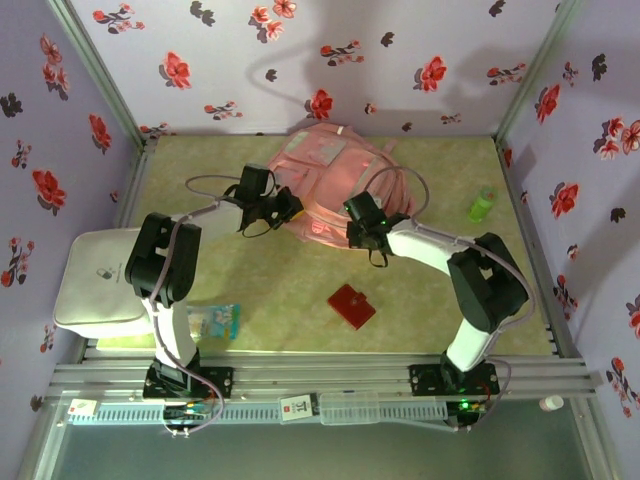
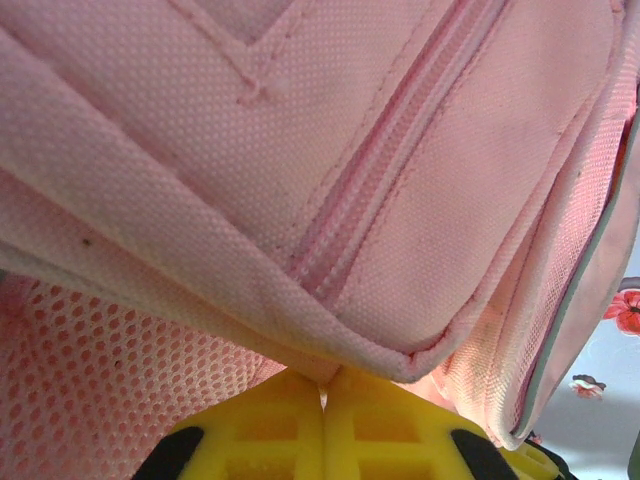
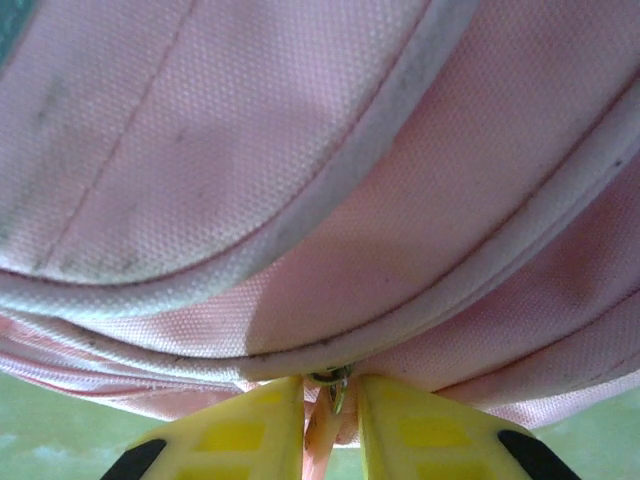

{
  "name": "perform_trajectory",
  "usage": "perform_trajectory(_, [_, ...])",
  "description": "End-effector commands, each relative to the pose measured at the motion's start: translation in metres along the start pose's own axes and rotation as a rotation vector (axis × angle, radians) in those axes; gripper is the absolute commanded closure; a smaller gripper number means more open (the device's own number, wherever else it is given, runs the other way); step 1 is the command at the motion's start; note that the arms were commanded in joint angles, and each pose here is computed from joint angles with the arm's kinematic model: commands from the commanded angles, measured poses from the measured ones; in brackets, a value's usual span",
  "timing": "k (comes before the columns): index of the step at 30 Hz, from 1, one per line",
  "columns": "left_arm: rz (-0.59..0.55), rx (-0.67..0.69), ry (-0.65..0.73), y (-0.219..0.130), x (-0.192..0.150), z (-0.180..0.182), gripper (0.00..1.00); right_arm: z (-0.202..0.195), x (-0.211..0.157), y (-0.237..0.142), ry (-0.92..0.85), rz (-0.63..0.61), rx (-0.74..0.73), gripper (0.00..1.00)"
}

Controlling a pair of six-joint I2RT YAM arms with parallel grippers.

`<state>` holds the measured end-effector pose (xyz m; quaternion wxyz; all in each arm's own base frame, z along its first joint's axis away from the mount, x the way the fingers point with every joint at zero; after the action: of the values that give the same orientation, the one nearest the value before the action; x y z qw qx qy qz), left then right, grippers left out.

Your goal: Pack books, pencil case, and school supplies into a backpack

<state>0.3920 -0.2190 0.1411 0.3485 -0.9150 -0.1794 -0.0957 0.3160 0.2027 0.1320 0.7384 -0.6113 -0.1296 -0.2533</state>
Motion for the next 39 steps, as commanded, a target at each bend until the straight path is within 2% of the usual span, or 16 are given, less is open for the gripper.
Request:
perform_trajectory(1, [-0.044,0.007,0.034,-0.017,0.011,-0.009,1.0,-0.002,0.008,0.001,0.029,-0.037,-0.069,0.86])
perform_trajectory(12, [-0.056,0.033,0.02,-0.02,0.015,0.005,1.0,-0.044,0.015,-0.036,0.022,-0.202,-0.243,0.94])
perform_trajectory(19, [-0.072,0.033,0.028,-0.028,0.021,0.003,1.0,-0.027,0.028,-0.03,-0.075,-0.147,-0.124,1.0])
perform_trajectory(22, [-0.093,0.041,0.023,-0.039,0.024,0.005,0.9,-0.006,0.031,-0.03,-0.137,-0.135,-0.025,1.0])
perform_trajectory(27, [-0.135,0.056,-0.004,-0.063,0.027,0.013,0.61,0.04,0.034,-0.035,-0.26,-0.145,0.15,1.0])
perform_trajectory(30, [-0.168,0.065,-0.037,-0.078,0.028,0.019,0.5,0.069,0.032,-0.035,-0.293,-0.126,0.26,1.0])
perform_trajectory(34, [-0.198,0.057,-0.051,-0.092,0.024,0.02,0.44,0.107,0.022,-0.031,-0.327,-0.095,0.373,1.0])
perform_trajectory(39, [-0.215,0.038,-0.124,-0.093,0.013,0.029,0.42,0.145,0.012,-0.023,-0.342,-0.069,0.453,1.0])
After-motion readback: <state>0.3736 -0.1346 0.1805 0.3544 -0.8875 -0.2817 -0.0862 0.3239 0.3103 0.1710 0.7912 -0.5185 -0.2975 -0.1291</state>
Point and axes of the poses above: each hand's point on the last joint's axis, 136 mm out from that joint toward the fingers, its own y axis out along the fingers, its own z axis along the line the jaws close on, x = y × z, the point moved 8 cm from there along -y, back along the fingers, and after that the axes turned 10 degrees about y, right-handed, at the moved point
